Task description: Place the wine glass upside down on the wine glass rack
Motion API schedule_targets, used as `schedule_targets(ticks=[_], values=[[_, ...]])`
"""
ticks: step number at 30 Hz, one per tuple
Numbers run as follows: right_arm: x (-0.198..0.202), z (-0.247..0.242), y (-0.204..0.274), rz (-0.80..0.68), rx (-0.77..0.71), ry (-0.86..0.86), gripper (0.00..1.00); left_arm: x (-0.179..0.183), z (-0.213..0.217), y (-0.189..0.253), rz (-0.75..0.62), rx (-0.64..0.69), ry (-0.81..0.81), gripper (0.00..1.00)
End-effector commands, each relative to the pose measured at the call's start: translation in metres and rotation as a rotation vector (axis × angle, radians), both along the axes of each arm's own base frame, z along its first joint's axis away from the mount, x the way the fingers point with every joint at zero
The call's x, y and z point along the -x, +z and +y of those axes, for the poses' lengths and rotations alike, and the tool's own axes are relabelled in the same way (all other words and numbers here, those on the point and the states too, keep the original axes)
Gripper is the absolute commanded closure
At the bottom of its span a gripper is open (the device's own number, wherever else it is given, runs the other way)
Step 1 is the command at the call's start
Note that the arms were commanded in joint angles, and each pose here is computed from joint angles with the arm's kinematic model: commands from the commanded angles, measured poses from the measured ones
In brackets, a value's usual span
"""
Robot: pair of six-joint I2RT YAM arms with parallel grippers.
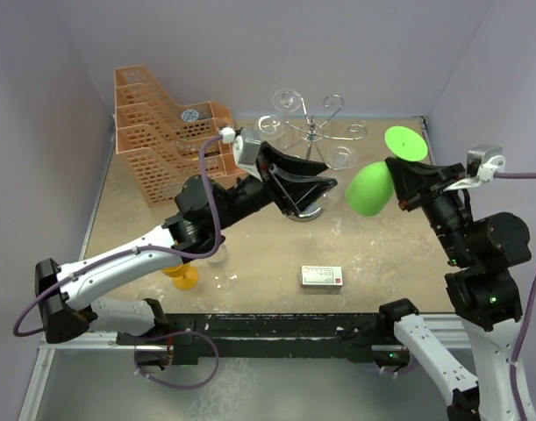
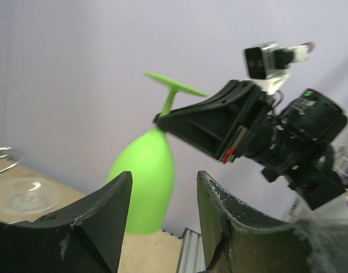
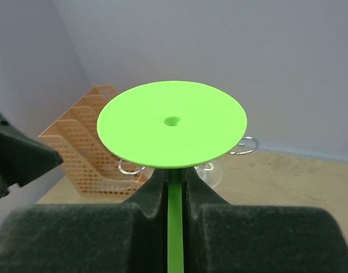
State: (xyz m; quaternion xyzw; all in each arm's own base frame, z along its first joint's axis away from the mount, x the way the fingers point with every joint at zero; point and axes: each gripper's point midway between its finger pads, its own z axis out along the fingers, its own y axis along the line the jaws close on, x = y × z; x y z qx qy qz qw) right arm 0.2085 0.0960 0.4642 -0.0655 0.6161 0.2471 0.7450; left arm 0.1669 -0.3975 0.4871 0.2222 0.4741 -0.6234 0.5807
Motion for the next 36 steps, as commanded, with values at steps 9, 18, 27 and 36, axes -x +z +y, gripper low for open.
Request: schedule_targets(ticks=[9, 18, 27, 36], values=[[-0.048, -0.065, 0.026, -0.029, 0.074, -0.421, 1.00, -0.061, 0.087, -0.034, 0.164, -0.165, 0.505, 0.50], [-0.113, -0.080, -0.005, 0.080, 0.107, -0.603, 1.00, -0.087, 0.123, -0.071, 0.288, -0.255, 0.583, 0.49], [-0.163, -0.072, -0.031, 0.123, 0.209, -0.577, 1.00, -0.080, 0.134, -0.061, 0.275, -0.274, 0.573, 0.47], [-0.192, -0.067, -0.065, 0.119, 0.262, -0.418, 1.00, -0.072, 0.112, -0.053, 0.257, -0.257, 0.441, 0.47]])
